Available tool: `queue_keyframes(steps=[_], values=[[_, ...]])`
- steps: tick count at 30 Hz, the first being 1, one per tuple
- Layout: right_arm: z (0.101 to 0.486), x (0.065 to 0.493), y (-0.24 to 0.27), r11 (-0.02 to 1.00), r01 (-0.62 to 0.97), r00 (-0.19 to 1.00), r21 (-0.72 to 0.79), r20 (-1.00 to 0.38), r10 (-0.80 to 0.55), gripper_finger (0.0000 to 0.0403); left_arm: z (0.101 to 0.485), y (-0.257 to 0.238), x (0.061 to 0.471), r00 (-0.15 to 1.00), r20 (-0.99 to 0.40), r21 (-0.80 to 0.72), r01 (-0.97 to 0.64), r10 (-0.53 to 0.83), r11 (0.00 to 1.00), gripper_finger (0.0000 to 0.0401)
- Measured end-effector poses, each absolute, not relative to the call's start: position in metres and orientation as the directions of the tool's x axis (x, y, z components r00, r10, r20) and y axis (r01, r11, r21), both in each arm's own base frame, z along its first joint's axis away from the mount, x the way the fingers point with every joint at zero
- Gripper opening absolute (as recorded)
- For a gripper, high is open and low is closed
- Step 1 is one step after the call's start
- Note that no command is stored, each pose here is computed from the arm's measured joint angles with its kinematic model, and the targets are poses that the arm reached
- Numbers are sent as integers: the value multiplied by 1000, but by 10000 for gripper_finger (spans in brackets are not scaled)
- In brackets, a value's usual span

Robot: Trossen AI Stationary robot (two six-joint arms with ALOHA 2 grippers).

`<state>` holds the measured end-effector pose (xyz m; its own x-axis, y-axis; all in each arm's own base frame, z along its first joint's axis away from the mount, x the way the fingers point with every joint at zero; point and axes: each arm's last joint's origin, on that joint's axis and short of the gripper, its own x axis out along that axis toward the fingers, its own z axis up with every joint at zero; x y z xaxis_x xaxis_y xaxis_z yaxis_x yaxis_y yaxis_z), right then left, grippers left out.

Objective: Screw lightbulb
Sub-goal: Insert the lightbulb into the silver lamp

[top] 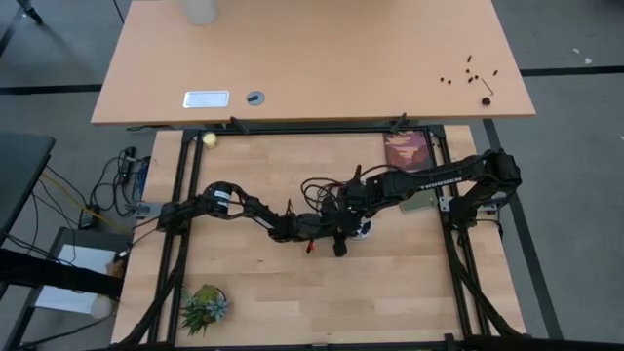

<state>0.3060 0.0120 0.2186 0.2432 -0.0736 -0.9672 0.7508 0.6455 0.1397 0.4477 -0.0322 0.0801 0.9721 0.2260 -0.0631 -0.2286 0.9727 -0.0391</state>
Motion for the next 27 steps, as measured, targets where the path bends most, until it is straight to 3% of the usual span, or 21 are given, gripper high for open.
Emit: queue_keyframes(steps=[16,27], values=[[218,304,12,220,957,222,191,-967,-124,263,80,-33,448,975,-63,-64,-218,214,974,194],[221,304,12,260,943,245,208,-963,-117,288,80,-32,448,975,-73,7,-210,210,978,194]])
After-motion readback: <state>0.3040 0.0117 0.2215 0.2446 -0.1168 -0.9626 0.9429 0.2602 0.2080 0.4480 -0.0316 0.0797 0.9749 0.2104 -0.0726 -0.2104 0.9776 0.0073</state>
